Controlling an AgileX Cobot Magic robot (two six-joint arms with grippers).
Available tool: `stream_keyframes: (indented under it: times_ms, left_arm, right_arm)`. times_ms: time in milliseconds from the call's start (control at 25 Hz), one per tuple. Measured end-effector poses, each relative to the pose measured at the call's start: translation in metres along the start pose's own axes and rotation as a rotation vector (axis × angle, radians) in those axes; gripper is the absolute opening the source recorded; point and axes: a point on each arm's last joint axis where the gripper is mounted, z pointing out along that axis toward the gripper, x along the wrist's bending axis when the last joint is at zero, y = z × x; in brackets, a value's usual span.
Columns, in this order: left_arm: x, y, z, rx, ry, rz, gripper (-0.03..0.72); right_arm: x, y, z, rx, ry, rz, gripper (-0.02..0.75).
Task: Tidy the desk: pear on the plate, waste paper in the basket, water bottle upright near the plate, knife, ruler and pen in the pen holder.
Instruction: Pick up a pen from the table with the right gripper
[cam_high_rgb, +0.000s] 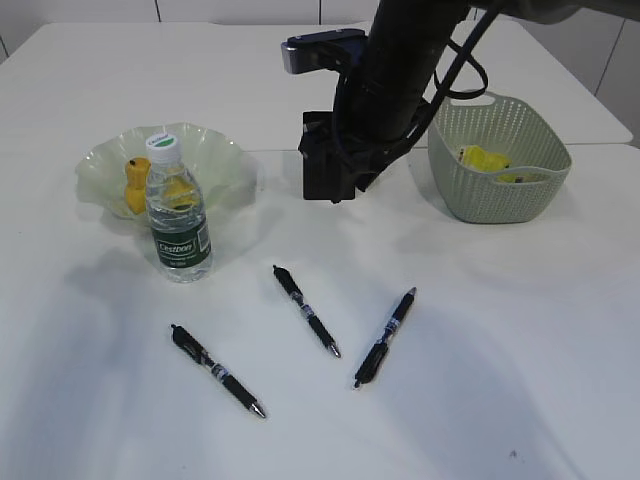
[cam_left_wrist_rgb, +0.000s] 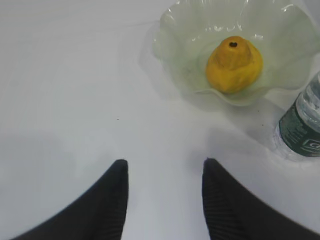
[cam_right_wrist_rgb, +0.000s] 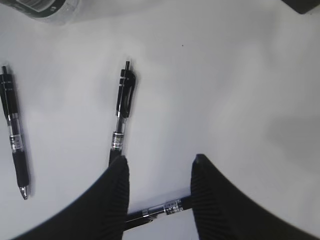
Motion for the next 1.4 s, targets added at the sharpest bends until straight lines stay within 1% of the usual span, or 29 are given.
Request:
stream_keyframes:
  times_ms: [240,360,480,560,760,920,1120,1200,1400]
  left_arm:
    - [0.0,-0.002,0.0,0.023,0.002,0.0,0.34]
    - [0.0,-0.002,0.0,0.023,0.002,0.0,0.34]
    - [0.0,-0.002,0.0,0.023,0.002,0.0,0.34]
    - [0.0,-0.002,0.0,0.023,0.002,0.0,0.34]
    - [0.0,-0.002,0.0,0.023,0.002,0.0,0.34]
    - [0.0,-0.002,0.0,0.023,0.002,0.0,0.341]
    - [0.0,-0.002,0.0,0.023,0.002,0.001,0.34]
    - [0.0,-0.002,0.0,0.025,0.002,0.001,0.341]
    - [0.001,-0.005,0.0,0.052,0.006,0.006,0.341]
  right_arm:
    - [0.0,0.0,0.001,0.001,0.002,-0.046,0.303]
    - [-0.001,0.0,0.016,0.029,0.021,-0.037,0.303]
    - [0.0,0.0,0.04,0.067,0.068,-0.017,0.302]
    - [0.001,-0.001,0.052,0.085,0.083,-0.024,0.302]
    - [0.013,0.0,0.069,0.107,0.106,-0.049,0.302]
    - [0.02,0.004,0.072,0.073,0.104,-0.065,0.303]
    - [0.018,0.006,0.079,0.051,0.098,-0.065,0.305]
    - [0.018,0.006,0.083,0.05,0.097,-0.063,0.32]
    - [0.017,0.008,0.088,0.032,0.091,-0.063,0.396]
